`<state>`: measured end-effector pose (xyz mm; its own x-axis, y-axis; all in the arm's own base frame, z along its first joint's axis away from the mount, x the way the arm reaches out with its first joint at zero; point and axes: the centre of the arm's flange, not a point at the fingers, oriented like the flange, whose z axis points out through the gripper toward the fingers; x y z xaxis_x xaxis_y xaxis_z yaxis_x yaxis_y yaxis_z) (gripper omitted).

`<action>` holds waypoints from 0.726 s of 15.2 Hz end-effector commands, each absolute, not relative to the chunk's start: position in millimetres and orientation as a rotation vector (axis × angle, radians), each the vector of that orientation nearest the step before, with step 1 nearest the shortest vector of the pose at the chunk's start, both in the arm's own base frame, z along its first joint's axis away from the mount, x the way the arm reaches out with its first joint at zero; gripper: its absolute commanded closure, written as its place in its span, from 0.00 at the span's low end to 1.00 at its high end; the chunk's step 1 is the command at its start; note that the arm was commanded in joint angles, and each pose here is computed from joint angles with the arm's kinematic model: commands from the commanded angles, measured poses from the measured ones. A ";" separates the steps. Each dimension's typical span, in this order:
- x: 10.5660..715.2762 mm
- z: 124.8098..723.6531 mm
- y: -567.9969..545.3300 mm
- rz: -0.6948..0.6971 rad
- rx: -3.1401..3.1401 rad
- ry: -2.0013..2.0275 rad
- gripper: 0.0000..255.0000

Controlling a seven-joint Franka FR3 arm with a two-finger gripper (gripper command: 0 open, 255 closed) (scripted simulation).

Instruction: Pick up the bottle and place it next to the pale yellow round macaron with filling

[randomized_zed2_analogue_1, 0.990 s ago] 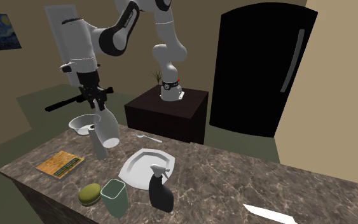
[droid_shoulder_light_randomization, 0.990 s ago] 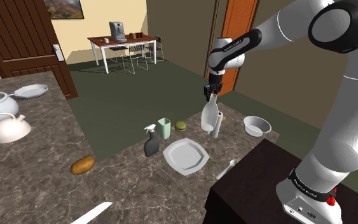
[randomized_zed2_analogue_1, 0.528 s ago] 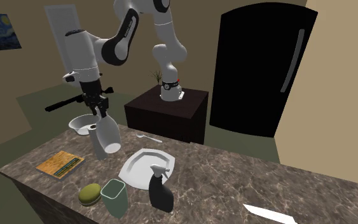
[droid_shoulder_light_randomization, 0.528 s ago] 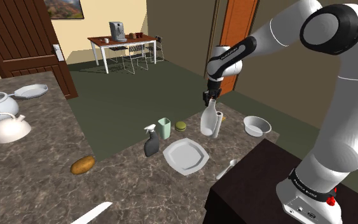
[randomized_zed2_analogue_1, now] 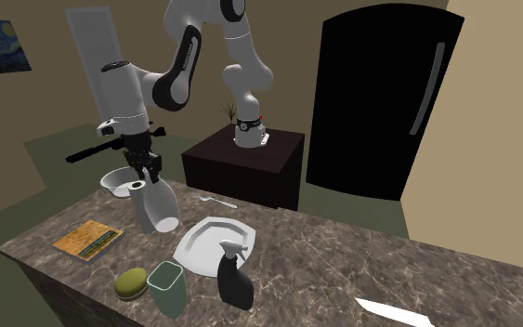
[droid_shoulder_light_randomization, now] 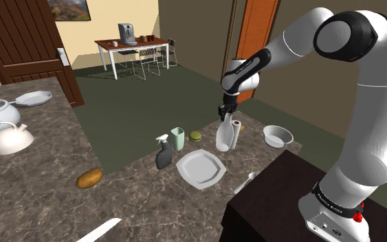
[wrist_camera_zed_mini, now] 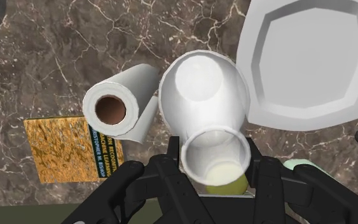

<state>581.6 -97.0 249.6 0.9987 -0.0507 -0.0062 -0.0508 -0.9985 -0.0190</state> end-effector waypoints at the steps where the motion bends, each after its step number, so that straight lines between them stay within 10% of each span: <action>1: 582.9 240.1 -97.5 0.007 -3.122 0.079 1.00; 11: 582.9 211.0 -97.5 0.007 -3.122 0.079 1.00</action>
